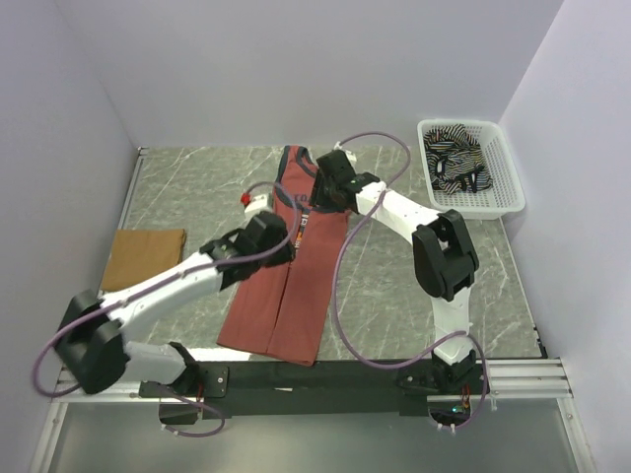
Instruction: Fold and stack the tank tops
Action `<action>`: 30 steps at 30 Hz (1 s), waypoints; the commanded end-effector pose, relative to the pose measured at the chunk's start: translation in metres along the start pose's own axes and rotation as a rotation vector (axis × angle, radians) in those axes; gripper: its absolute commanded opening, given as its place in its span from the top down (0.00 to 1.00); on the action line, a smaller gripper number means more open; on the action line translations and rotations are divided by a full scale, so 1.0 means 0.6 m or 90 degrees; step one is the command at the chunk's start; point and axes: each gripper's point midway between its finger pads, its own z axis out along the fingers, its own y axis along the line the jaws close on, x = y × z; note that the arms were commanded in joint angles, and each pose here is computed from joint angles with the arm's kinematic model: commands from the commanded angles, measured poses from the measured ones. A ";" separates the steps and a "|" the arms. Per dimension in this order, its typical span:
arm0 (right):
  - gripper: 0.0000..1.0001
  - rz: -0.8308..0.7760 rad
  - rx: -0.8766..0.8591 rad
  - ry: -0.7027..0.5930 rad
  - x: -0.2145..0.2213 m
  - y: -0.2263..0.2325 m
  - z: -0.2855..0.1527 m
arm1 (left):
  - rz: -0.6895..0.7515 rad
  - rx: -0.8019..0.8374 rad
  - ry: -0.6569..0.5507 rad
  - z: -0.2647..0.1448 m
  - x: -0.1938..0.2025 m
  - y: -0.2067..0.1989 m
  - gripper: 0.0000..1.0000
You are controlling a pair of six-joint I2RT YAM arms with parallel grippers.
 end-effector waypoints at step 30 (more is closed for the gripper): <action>0.69 0.086 0.108 0.115 -0.047 -0.180 0.155 | -0.009 0.032 0.086 0.464 -0.145 -0.044 0.67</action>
